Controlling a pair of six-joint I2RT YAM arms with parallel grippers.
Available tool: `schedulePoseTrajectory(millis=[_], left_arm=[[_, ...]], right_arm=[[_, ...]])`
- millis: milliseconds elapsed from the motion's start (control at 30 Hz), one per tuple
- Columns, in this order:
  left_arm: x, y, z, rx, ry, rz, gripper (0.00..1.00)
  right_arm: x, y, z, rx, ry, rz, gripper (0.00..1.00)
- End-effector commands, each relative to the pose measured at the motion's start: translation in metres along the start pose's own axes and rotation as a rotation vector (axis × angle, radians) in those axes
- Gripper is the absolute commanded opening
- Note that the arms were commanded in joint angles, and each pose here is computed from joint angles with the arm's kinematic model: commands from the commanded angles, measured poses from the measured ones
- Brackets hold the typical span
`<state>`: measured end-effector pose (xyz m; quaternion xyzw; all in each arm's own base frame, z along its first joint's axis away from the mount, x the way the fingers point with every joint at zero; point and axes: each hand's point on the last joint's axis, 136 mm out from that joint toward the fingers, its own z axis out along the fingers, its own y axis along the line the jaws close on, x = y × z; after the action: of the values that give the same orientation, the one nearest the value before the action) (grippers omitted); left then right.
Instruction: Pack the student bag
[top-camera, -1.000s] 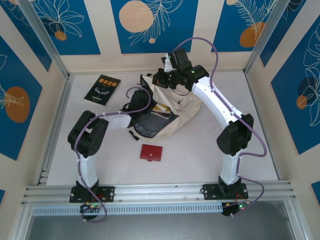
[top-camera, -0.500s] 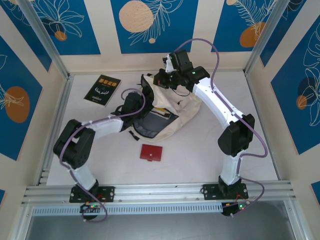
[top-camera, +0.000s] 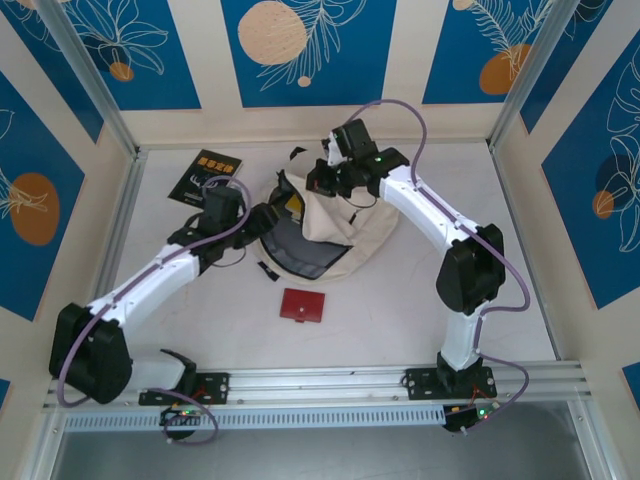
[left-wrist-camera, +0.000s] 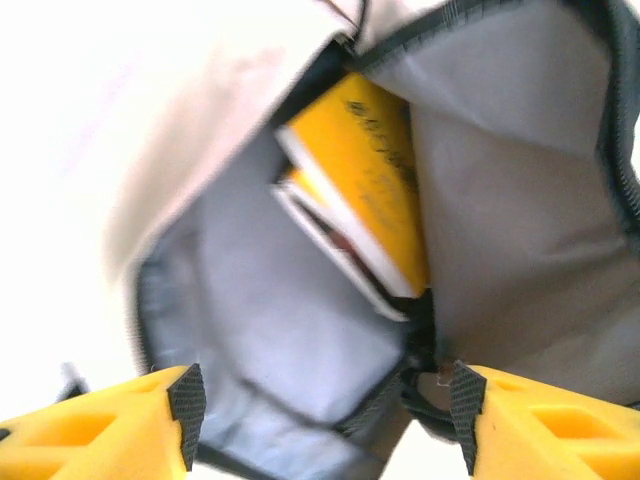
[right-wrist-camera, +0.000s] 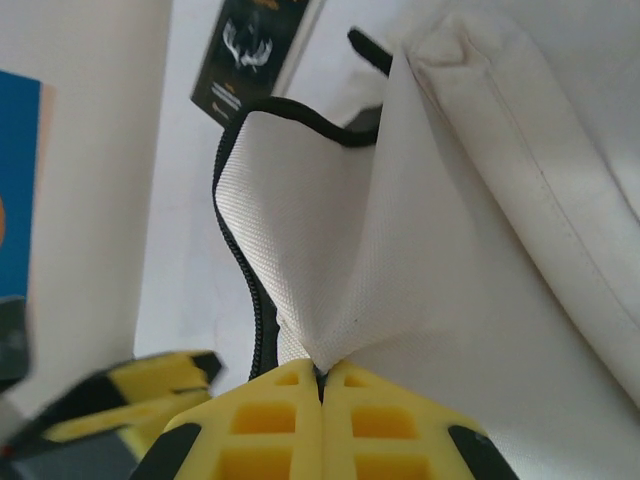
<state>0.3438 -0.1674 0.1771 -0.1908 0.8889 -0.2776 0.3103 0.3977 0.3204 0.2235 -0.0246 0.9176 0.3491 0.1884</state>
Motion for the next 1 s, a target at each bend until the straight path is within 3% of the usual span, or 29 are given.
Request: schedulePoseTrajectory(millis=[0, 133, 233, 333, 500, 767, 967], left_arm=[[0.009, 0.063, -0.016, -0.194, 0.057, 0.052, 0.69], [-0.022, 0.083, -0.026, -0.245, -0.003, 0.045, 0.79], [-0.050, 0.089, -0.024, -0.289, -0.053, 0.069, 0.90], [-0.074, 0.094, -0.009, -0.308, -0.059, 0.067, 0.92], [-0.117, 0.103, 0.032, -0.330, -0.067, 0.064, 0.92], [-0.179, 0.127, 0.100, -0.356, -0.048, 0.067, 0.81], [-0.193, 0.149, 0.138, -0.395, -0.002, 0.071, 0.79]], right_arm=[[0.031, 0.007, 0.012, -0.027, 0.068, -0.007, 0.00], [0.062, -0.011, 0.037, 0.019, 0.144, 0.010, 0.01], [0.073, -0.020, 0.044, 0.043, 0.164, 0.012, 0.25], [0.070, -0.024, 0.040, 0.071, 0.133, -0.005, 0.51], [0.060, -0.039, 0.027, 0.147, 0.059, -0.018, 0.76], [0.058, -0.059, 0.019, 0.180, 0.031, 0.025, 0.83], [0.061, -0.063, 0.021, 0.181, 0.059, 0.068, 0.81]])
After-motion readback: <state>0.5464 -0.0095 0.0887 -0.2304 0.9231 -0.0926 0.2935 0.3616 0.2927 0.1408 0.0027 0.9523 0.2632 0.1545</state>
